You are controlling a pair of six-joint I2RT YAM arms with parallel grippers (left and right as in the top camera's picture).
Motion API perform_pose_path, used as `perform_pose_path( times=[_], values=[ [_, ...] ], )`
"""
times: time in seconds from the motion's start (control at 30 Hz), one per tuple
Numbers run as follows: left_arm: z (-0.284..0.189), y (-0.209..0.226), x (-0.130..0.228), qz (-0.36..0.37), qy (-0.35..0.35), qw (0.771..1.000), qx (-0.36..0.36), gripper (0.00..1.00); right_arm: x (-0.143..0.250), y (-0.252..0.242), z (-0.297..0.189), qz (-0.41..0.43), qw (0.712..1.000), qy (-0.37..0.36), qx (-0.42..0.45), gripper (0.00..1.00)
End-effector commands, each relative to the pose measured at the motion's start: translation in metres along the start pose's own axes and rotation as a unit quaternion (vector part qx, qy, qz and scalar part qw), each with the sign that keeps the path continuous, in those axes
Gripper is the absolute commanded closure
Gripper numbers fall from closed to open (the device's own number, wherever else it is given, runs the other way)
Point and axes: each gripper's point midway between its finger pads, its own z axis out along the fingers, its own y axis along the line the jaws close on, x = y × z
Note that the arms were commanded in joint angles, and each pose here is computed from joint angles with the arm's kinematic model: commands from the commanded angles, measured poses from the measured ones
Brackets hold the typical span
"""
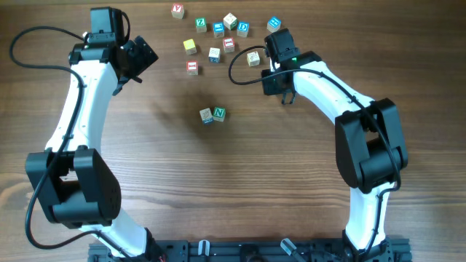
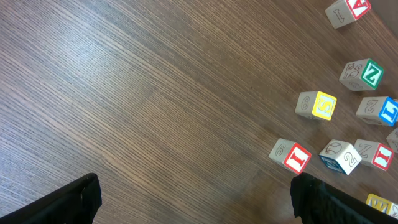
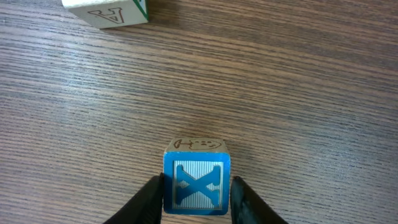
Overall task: Form a circle
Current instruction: 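Lift and carry the X block to the center blocks with right gripper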
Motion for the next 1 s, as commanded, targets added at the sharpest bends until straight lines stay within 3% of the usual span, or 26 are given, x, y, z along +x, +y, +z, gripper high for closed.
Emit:
perform_pose_path(
  times=[0.0,0.17,0.3,0.47,0.63,0.97],
  values=[
    [-0.004,0.001,-0.007,0.005,-0.012,1.000,-0.001,0.00,0.006,0.003,0.006,-0.002,1.000,0.010,-0.004,0.67],
    [-0.004,0.001,-0.007,0.005,-0.012,1.000,-0.001,0.00,-0.012,0.003,-0.033,-0.001,1.000,-0.024,-0.010,0.68],
    [-0.004,0.000,-0.005,0.006,-0.009,1.000,0.000,0.00,-0.025,0.013,-0.091,-0.011,0.997,-0.065,-0.036,0.71],
    [-0.004,0.000,-0.005,0.005,-0.009,1.000,-0.001,0.00,0.000,0.052,-0.148,-0.050,0.992,-0.052,-0.103,0.75],
    [-0.004,0.000,-0.005,0.005,-0.009,1.000,-0.001,0.00,0.053,0.080,-0.146,-0.095,0.990,0.030,-0.103,0.78],
    [-0.004,0.000,-0.005,0.006,-0.009,1.000,0.000,0.00,0.111,0.120,-0.101,-0.101,0.987,0.053,-0.116,0.79]
  ],
)
